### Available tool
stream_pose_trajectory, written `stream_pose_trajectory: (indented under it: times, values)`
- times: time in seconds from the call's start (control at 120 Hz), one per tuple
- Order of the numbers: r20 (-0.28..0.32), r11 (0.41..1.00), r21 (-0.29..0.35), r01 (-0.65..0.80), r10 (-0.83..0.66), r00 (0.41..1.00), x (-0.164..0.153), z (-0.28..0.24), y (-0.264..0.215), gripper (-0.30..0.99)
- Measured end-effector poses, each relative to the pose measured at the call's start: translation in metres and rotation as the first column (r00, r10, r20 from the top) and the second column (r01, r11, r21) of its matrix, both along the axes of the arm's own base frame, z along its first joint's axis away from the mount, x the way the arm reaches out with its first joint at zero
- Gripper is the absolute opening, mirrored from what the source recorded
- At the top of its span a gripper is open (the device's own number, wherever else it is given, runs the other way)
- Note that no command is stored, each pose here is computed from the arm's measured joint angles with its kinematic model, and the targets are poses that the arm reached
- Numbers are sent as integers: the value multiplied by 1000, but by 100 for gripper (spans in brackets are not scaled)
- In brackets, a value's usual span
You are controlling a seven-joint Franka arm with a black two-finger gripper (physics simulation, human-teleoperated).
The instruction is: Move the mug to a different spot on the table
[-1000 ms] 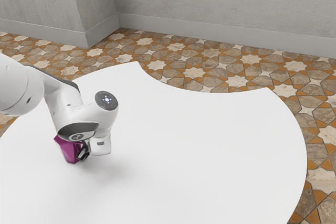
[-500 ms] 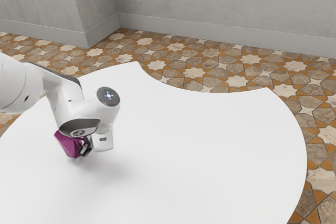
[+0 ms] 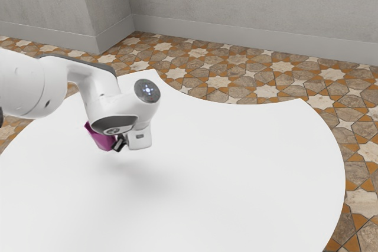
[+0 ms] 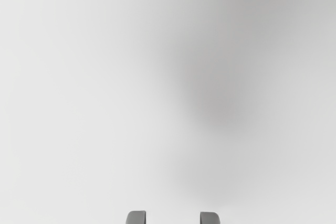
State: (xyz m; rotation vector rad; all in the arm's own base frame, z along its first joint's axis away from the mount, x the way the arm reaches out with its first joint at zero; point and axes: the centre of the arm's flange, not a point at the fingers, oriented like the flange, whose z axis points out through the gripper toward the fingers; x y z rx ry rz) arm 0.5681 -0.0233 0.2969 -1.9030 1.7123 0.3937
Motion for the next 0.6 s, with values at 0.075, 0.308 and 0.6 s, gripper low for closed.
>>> stream_pose_trajectory:
  times: [0.075, 0.308, 0.6]
  values:
    - [17, 1000, 6, 16, -16, 1000, 12, 3, -11, -3]
    - [20, 997, -73, -15, 16, 1000, 33, 3, -38, -1]
    - [-55, 988, -126, -93, 86, 995, 68, 6, -54, 0]
